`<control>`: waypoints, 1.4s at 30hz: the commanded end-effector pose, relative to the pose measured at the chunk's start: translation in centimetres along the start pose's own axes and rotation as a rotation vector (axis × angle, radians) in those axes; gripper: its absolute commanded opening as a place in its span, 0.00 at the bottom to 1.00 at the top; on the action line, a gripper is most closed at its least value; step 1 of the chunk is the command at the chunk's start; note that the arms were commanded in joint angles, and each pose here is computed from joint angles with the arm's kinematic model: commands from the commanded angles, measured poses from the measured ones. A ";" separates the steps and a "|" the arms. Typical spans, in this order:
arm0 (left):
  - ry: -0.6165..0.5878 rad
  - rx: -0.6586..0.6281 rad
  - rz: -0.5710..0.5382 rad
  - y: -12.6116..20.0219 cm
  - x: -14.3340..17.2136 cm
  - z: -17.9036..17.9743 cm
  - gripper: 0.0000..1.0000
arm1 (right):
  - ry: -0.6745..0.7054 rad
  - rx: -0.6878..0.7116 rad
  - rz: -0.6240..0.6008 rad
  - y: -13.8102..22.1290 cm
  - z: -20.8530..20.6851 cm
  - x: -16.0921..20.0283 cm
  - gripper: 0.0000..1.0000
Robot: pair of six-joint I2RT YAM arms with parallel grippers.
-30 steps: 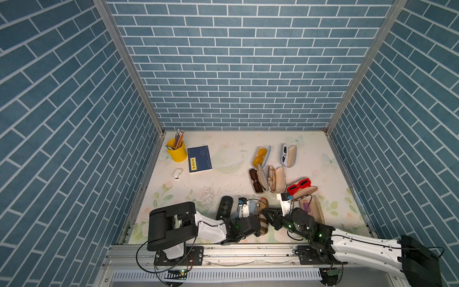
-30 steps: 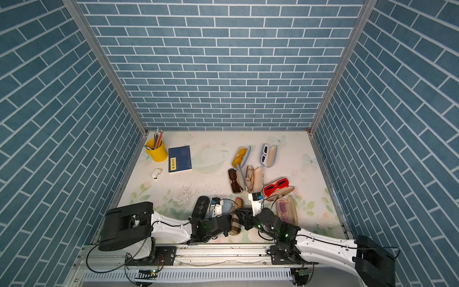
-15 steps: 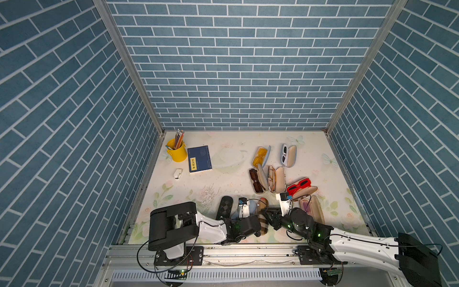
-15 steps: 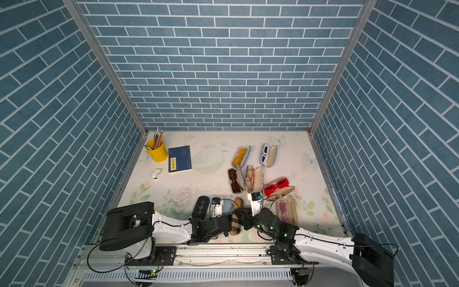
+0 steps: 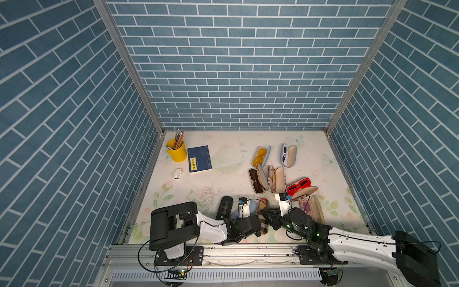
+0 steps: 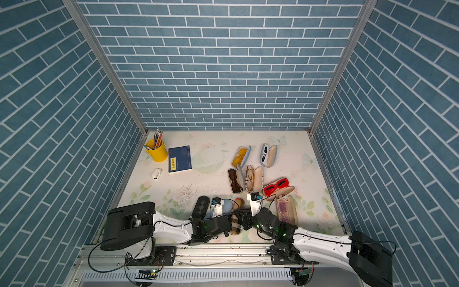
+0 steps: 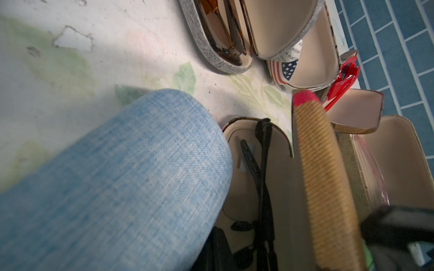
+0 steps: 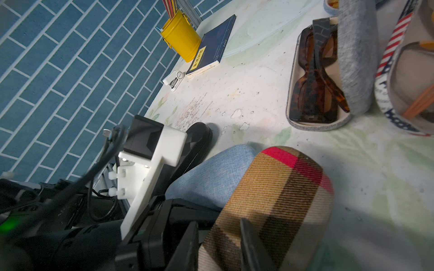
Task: Close the glasses case
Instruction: Close the glasses case at the center of the board.
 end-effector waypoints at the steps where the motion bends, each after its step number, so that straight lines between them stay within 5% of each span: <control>1: -0.017 0.024 0.048 -0.3 1.1 -0.7 0.05 | -0.009 0.088 0.152 0.2 -2.4 3.6 0.30; 20: -0.001 0.054 0.030 0.4 0.6 -0.9 0.06 | -0.007 0.090 0.164 -0.3 -2.4 3.9 0.30; 42: 0.040 0.115 -0.049 3.6 -1.7 -1.7 0.21 | 0.006 0.135 0.176 -1.1 -2.7 3.9 0.31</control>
Point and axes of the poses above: each gripper's point midway between its finger pads, its own y axis back along the fingers, its own z axis along the line the jaws close on, x = y × z, the point moved 4 cm from there along y, back along the fingers
